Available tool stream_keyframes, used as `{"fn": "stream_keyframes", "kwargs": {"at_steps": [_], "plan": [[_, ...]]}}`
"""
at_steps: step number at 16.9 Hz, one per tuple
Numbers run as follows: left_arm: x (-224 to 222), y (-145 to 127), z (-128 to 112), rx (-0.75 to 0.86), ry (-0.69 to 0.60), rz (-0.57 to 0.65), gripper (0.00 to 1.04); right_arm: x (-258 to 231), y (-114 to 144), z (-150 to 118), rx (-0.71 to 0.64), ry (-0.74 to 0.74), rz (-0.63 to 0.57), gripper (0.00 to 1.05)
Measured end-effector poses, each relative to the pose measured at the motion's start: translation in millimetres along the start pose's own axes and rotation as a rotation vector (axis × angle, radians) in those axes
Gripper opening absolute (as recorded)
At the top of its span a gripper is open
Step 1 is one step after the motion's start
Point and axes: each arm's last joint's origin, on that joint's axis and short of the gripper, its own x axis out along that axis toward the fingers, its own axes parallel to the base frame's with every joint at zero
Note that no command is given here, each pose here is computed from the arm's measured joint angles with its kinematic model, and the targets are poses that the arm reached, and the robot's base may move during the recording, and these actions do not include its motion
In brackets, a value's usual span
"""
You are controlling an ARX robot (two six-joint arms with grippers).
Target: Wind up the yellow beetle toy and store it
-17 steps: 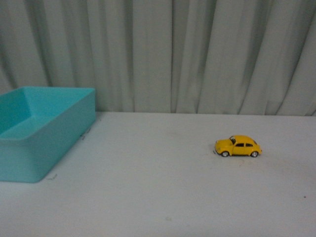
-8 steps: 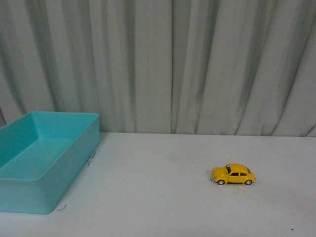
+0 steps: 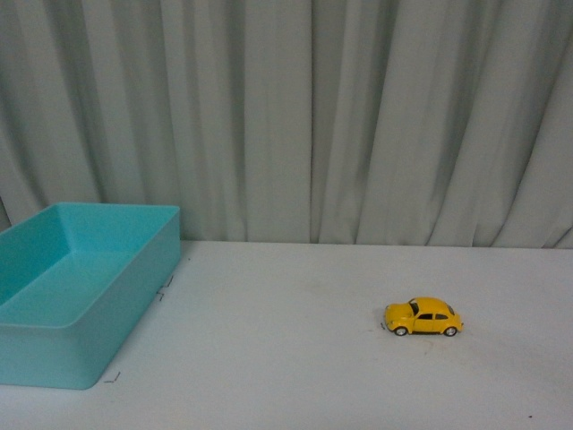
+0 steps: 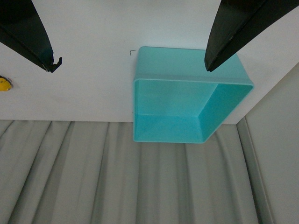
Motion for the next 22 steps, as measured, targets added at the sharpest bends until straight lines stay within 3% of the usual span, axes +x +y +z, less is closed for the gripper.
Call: {"fn": "stream_keyframes", "kwargs": {"at_steps": [22], "plan": [[0.0, 0.0, 0.0, 0.0, 0.0, 0.0, 0.98, 0.0, 0.0, 0.1, 0.0, -0.001, 0.0, 0.98]]}}
